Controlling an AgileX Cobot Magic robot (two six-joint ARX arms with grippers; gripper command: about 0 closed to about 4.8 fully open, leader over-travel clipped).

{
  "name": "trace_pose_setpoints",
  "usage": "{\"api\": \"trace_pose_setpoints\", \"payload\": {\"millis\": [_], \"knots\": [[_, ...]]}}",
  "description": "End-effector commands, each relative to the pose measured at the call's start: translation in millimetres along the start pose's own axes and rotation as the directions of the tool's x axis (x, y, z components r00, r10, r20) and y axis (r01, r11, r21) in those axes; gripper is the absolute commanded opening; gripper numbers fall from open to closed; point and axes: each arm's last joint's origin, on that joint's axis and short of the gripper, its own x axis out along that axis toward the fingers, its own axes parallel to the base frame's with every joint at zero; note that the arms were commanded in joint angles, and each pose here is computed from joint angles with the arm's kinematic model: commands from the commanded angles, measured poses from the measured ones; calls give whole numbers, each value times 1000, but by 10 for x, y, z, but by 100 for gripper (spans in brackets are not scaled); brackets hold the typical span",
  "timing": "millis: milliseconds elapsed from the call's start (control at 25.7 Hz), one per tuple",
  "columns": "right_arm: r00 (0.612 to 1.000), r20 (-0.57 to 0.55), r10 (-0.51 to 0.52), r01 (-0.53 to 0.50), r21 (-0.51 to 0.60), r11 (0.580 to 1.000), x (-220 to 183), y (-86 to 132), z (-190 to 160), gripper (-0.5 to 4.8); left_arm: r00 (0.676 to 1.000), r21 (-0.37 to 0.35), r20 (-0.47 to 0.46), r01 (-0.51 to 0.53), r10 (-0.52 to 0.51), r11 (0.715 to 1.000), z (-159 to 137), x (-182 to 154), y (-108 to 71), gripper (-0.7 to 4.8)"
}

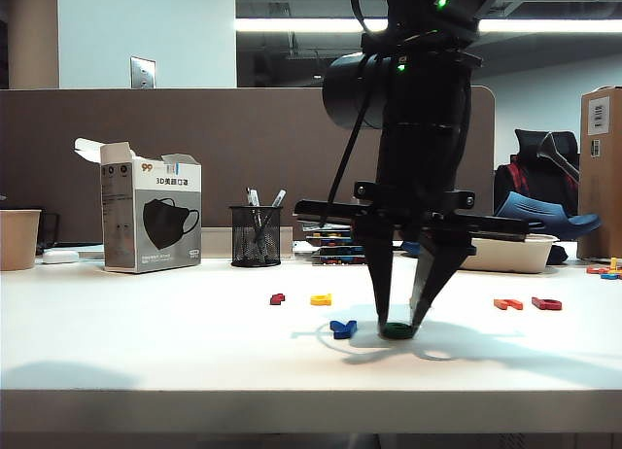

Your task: Select the appropriate letters from the row of letter magnets placed on the table to arrange into the word "yes".

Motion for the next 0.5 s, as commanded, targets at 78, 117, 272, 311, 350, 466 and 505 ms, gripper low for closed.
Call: {"api": "trace_pose_setpoints", "payload": {"millis": [78, 117, 272, 311, 350, 466, 505], "knots": [[999, 35, 15, -15, 4, 1000, -15, 20, 29, 53, 1000, -4, 11, 10, -10, 1000, 11, -20, -5, -6], [999, 46, -2, 2, 5, 1000, -15, 15, 30, 53, 1000, -4, 11, 10, -10, 1000, 11, -20, -5, -6], [999, 43, 2, -3, 5, 1000, -16, 18, 30, 53, 1000, -4, 11, 10, -10, 1000, 11, -20, -5, -6], [999, 44, 3, -3, 5, 1000, -16, 18, 30, 53, 1000, -4, 11, 10, -10, 1000, 11, -20, -5, -6], [999, 44, 3, -3, 5, 1000, -16, 18, 30, 53, 1000, -4, 11, 10, -10, 1000, 11, -20, -5, -6], [999, 35, -4, 3, 3, 1000, -16, 14, 20, 53, 1000, -4, 11, 10, -10, 1000, 11, -20, -5, -6], [1000, 30, -7, 7, 3, 1000, -15, 10, 15, 53, 1000, -3, 11, 10, -10, 1000, 11, -20, -5, -6]]}}
